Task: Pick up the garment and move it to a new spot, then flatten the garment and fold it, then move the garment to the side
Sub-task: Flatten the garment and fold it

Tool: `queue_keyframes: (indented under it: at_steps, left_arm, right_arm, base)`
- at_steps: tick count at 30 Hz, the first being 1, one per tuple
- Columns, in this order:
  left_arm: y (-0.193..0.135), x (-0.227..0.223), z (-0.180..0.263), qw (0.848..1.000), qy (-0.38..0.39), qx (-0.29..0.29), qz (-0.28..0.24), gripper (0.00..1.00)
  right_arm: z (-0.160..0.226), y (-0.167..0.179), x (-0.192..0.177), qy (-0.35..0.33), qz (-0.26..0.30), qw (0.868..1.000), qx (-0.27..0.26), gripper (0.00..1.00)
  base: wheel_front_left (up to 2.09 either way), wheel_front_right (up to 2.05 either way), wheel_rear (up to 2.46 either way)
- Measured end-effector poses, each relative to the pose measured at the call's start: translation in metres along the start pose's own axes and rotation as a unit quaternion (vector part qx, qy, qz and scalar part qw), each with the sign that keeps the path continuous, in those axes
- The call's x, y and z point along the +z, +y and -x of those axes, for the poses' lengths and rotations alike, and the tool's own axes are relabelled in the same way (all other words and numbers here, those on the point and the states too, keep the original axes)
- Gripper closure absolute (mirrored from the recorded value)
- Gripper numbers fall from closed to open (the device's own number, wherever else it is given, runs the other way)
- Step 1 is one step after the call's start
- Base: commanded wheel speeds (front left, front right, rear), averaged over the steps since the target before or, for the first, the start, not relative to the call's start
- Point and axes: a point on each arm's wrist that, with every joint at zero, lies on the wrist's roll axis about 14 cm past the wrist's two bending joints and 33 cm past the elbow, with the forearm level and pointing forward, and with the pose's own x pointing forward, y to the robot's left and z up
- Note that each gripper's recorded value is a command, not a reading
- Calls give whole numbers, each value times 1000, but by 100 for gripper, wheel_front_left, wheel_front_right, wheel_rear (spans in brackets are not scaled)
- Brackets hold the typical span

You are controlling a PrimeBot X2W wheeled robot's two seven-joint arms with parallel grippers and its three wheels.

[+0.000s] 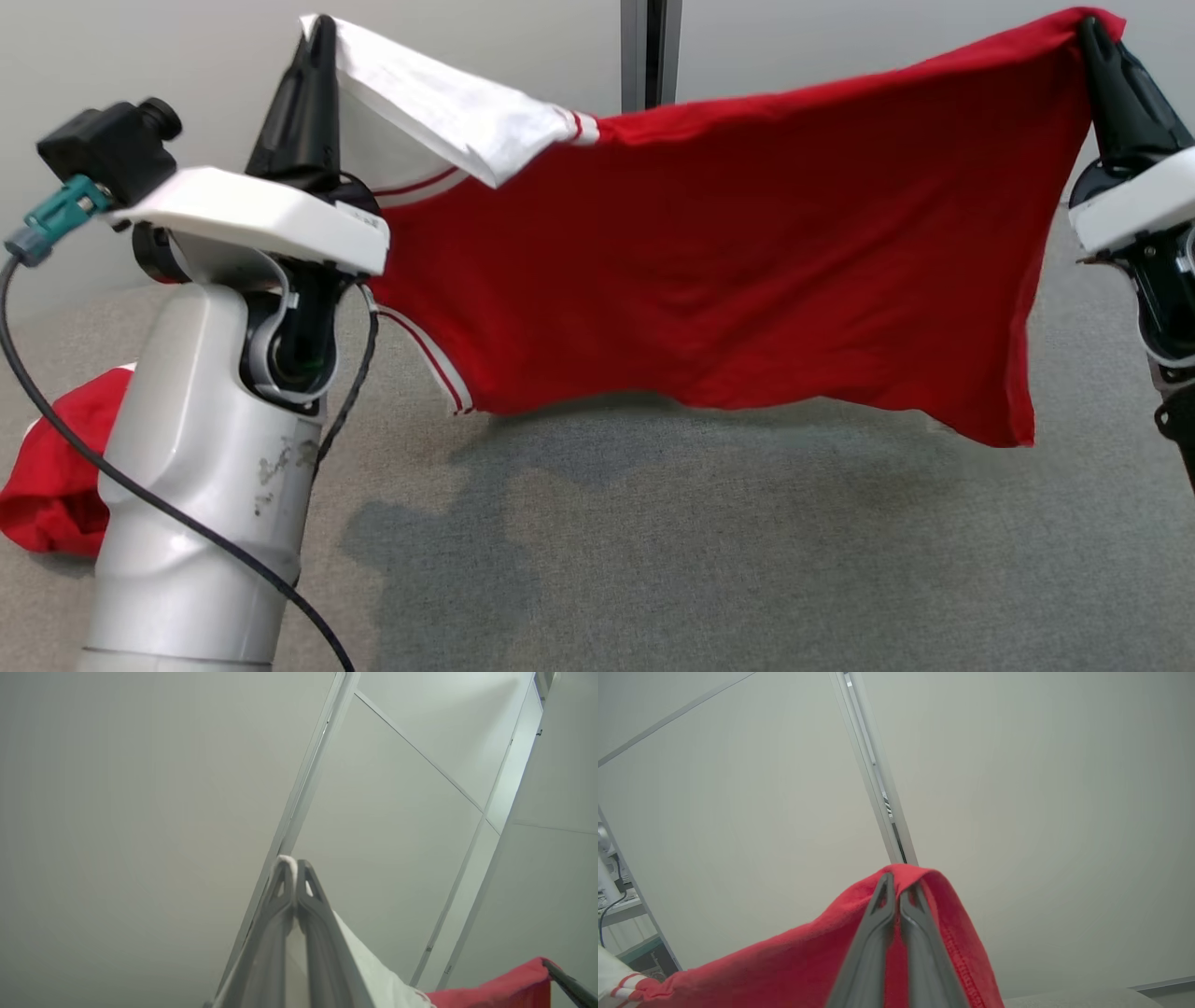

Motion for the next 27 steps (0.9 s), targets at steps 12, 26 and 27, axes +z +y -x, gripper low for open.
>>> queue_keyframes:
  at_steps: [12,26,27]
  left_arm:
    - [17,2,-33,998,13,42,47,100]
    - [54,47,-169,997,-65,42,-19,100]
    - [55,50,-178,996,-80,37,-25,100]
  right_arm:
    - [-38,2,-6,38,-67,997,-7,100]
    - [-171,-1,12,-52,-27,998,16,100]
    - [-180,-6,10,-66,-25,997,12,100]
  base:
    - [0,0,0]
    - [0,0,0]
    - [0,0,0]
